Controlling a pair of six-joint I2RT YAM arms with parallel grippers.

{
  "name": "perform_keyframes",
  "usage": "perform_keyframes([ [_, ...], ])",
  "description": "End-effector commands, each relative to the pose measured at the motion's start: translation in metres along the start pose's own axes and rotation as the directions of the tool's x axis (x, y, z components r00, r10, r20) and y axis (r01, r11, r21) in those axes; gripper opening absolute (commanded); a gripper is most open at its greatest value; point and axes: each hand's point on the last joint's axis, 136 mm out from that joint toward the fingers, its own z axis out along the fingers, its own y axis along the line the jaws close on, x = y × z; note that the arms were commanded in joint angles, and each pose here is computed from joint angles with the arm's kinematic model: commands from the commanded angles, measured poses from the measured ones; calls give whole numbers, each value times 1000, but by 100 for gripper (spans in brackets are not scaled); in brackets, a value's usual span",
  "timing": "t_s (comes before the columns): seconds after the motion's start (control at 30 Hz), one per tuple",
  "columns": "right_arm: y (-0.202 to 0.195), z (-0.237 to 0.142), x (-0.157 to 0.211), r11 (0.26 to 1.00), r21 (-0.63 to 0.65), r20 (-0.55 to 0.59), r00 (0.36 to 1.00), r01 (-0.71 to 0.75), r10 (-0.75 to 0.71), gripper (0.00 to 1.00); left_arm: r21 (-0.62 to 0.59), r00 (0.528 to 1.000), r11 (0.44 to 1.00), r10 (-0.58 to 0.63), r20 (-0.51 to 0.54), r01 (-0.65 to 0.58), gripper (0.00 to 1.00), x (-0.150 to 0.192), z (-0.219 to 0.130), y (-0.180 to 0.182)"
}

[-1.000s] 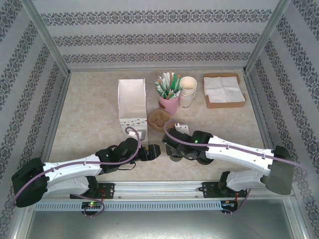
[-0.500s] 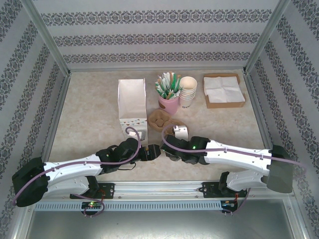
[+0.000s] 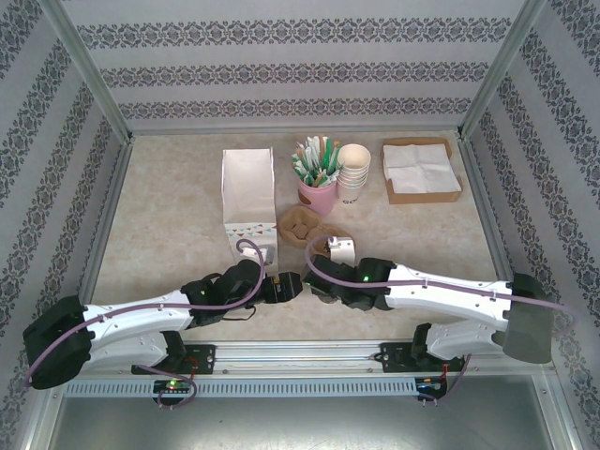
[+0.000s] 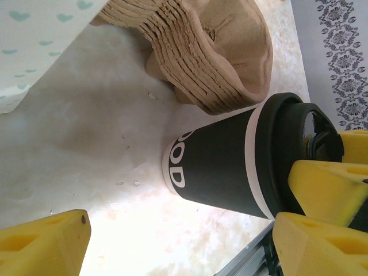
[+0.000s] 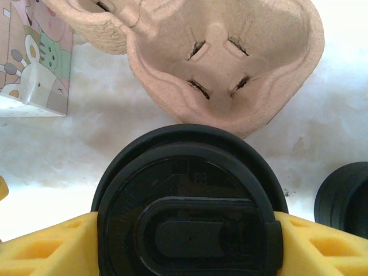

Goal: Pack the takeout coffee

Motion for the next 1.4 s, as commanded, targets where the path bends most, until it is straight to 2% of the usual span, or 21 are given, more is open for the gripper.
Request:
perform_keyframes([
  [0.0,-31,7,48,992,118,-228,973,45,-17,69,23,1000,1000,-7,2,7,83,1,-2,-6],
  [0.23,-15,-5,18,996,86,-167,986,-8,22,74,25,1000,1000,-8,-2,8,83,2,-3,-7],
  [0.77,6,-26,-13,997,-34,-90,994,-63,60,82,30,1000,1000,-11,2,11,83,2,-3,-6],
  [1.0,-12,-38,-30,995,-2,-16,995,97,-97,87,50,1000,999,-15,5,15,83,1,-3,-11],
  [1.13,0,-61,-53,963,-90,109,964,253,-243,87,58,1000,998,1,7,-1,83,-1,-8,-15],
  [1.2,3,-79,-68,947,-123,196,943,297,-270,81,61,1000,998,13,15,-14,83,-3,-12,-16],
  [1.3,25,-108,-80,855,-251,367,862,454,-349,82,64,999,998,26,34,-28,82,-6,-17,-16],
  [1.37,37,-124,-77,735,-284,499,749,616,-436,78,71,999,997,31,45,-35,82,-8,-21,-17],
])
